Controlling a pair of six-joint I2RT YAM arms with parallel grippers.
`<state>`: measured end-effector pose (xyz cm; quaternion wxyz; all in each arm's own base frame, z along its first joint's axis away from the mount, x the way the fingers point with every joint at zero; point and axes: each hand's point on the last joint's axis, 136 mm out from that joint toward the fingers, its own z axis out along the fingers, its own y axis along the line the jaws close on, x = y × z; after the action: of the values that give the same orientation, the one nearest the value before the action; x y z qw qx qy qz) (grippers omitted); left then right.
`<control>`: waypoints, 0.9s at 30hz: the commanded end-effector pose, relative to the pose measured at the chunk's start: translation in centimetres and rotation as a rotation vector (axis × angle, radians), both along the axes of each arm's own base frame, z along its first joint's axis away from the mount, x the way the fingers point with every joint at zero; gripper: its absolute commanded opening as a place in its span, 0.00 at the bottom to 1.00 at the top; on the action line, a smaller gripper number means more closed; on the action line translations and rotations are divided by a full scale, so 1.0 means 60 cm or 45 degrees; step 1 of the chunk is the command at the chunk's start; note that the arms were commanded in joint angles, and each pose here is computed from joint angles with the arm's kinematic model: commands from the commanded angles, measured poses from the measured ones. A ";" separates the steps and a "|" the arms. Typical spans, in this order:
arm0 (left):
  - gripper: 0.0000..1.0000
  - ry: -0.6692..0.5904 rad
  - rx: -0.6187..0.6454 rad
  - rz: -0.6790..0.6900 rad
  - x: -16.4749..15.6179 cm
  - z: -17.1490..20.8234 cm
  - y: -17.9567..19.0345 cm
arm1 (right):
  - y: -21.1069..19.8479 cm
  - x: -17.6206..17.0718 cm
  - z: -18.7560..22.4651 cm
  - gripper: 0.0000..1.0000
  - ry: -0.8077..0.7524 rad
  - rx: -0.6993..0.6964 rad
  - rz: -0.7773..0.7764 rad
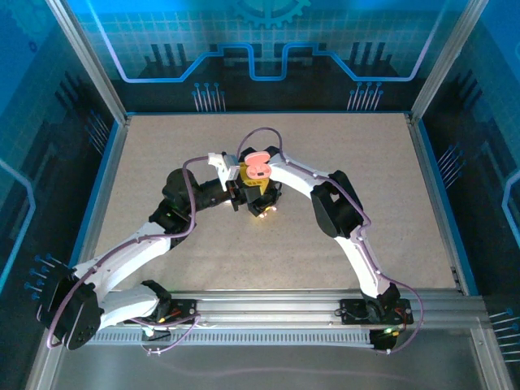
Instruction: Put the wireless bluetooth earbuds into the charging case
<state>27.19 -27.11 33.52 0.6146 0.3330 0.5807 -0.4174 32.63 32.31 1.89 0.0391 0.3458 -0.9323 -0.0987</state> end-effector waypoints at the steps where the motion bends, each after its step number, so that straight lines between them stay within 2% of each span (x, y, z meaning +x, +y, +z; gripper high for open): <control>1: 0.33 -0.020 -0.022 0.004 -0.004 0.013 0.007 | -0.005 -0.038 0.009 0.29 0.082 -0.022 0.030; 16: 0.33 -0.021 -0.024 0.007 -0.003 0.014 0.008 | -0.009 -0.037 0.003 0.26 0.076 -0.060 0.018; 21: 0.33 -0.022 -0.023 0.003 -0.003 0.015 0.007 | -0.009 -0.031 0.002 0.22 0.059 -0.056 -0.001; 24: 0.33 -0.024 -0.023 0.009 -0.002 0.015 0.008 | -0.006 -0.026 0.013 0.20 0.047 -0.013 -0.038; 27: 0.33 -0.028 -0.022 0.024 -0.001 0.015 0.010 | 0.000 -0.018 0.053 0.20 0.040 0.131 -0.116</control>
<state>27.20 -27.10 33.52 0.6146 0.3328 0.5807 -0.4173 31.68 31.85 2.06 0.0488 0.3290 -0.9370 -0.1072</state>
